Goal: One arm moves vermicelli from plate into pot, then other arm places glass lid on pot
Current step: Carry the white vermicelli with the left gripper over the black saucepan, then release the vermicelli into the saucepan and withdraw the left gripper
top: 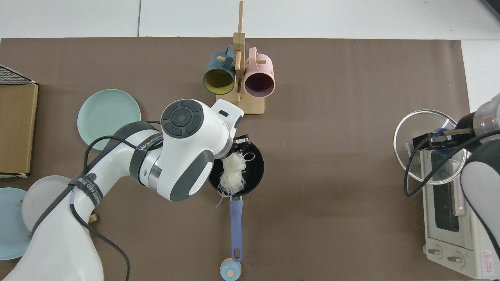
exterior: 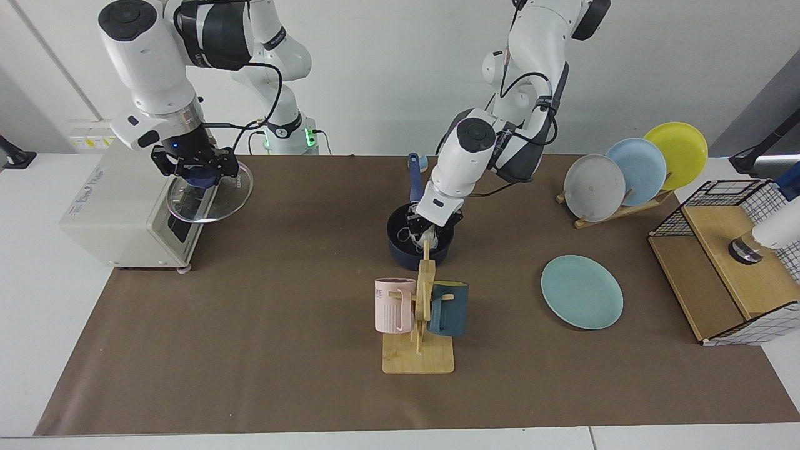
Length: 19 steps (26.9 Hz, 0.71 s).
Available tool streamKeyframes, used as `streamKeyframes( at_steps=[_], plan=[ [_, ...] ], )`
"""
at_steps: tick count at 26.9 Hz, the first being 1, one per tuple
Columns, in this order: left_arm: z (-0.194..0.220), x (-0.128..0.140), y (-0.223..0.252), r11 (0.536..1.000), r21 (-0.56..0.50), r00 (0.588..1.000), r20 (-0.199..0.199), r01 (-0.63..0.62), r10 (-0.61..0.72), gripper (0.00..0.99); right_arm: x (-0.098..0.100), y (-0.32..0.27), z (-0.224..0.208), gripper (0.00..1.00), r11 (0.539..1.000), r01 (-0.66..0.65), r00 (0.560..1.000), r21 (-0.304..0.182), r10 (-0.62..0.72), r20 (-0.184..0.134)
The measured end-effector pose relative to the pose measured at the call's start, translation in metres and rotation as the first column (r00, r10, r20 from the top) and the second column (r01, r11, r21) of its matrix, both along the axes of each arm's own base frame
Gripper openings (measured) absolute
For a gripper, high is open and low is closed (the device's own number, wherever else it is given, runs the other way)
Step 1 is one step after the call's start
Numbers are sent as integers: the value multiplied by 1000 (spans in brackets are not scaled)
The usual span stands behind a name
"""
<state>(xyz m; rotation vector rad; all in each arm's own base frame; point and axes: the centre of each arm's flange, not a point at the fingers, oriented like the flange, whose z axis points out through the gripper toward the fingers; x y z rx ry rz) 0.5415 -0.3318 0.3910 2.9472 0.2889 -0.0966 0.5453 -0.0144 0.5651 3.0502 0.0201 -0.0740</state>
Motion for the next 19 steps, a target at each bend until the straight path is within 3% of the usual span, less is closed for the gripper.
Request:
streamKeyframes(
  at_steps=[4, 10, 12, 15, 19],
  plan=[
    [-3, 1, 1, 1000, 2, 1000, -4, 0, 0, 383, -1, 0, -5, 507, 1000, 0, 1000, 0, 0, -10],
    [3, 4, 5, 1000, 2, 1000, 4, -9, 9, 709, -2, 1, -12, 507, 1000, -4, 1000, 1, 5, -3],
    [11, 9, 14, 1000, 10, 1000, 5, -22, 22, 859, -2, 3, -12, 507, 1000, -7, 1000, 1, 7, -1],
    [30, 21, 38, 998, 31, 999, 1, -54, 54, 991, -2, 5, -12, 507, 1000, -12, 1000, 1, 12, 0],
    [63, 41, 81, 992, 72, 995, 22, -102, 101, 991, -2, 9, -13, 507, 1000, -19, 1000, 1, 19, 0]
  ],
)
